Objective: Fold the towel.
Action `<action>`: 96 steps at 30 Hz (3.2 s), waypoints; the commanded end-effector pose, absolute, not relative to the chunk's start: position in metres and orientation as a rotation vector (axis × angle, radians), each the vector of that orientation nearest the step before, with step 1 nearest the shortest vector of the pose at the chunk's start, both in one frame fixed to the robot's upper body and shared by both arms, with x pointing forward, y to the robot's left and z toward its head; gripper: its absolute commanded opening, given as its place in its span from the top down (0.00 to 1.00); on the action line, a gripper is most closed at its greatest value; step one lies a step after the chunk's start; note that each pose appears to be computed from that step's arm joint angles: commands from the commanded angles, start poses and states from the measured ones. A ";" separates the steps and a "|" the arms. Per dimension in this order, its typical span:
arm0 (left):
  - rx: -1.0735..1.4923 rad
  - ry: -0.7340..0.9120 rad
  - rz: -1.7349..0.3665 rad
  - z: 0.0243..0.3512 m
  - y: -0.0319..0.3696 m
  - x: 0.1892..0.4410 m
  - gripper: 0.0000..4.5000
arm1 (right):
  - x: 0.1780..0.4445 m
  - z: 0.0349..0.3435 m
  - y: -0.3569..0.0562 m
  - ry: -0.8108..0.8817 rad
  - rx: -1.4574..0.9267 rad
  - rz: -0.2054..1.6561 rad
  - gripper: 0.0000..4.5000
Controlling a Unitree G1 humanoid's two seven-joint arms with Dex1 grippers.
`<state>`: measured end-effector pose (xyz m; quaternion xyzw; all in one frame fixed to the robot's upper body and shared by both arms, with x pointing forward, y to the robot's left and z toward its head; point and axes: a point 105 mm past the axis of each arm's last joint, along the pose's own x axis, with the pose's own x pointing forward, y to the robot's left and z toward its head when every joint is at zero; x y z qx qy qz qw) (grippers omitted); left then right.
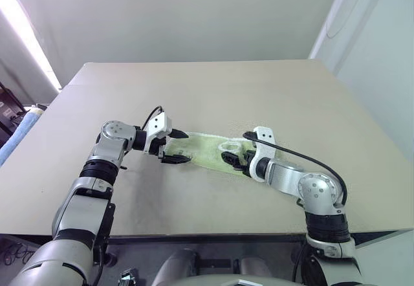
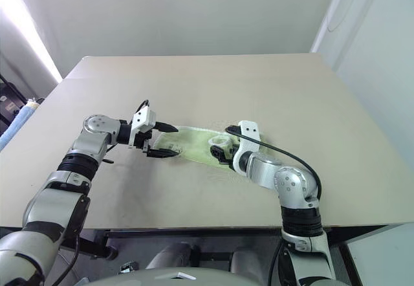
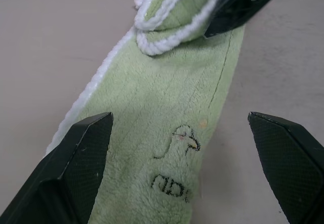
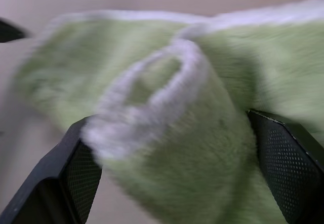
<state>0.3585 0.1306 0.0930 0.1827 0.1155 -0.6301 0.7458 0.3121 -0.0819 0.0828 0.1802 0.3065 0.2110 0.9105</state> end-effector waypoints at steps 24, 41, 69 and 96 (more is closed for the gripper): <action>0.429 0.205 -1.367 0.108 0.131 0.365 0.00 | 0.345 0.065 -0.130 0.351 0.121 0.199 0.01; 0.117 0.504 -1.014 0.134 0.185 0.399 0.00 | 0.337 0.121 -0.118 0.184 0.207 0.376 0.01; -0.390 0.995 -0.856 0.074 0.150 0.372 0.00 | 0.324 0.143 -0.113 0.221 0.416 0.439 0.01; -0.382 0.904 -0.901 0.093 0.155 0.379 0.99 | 0.271 0.125 -0.137 0.272 -0.083 0.681 0.00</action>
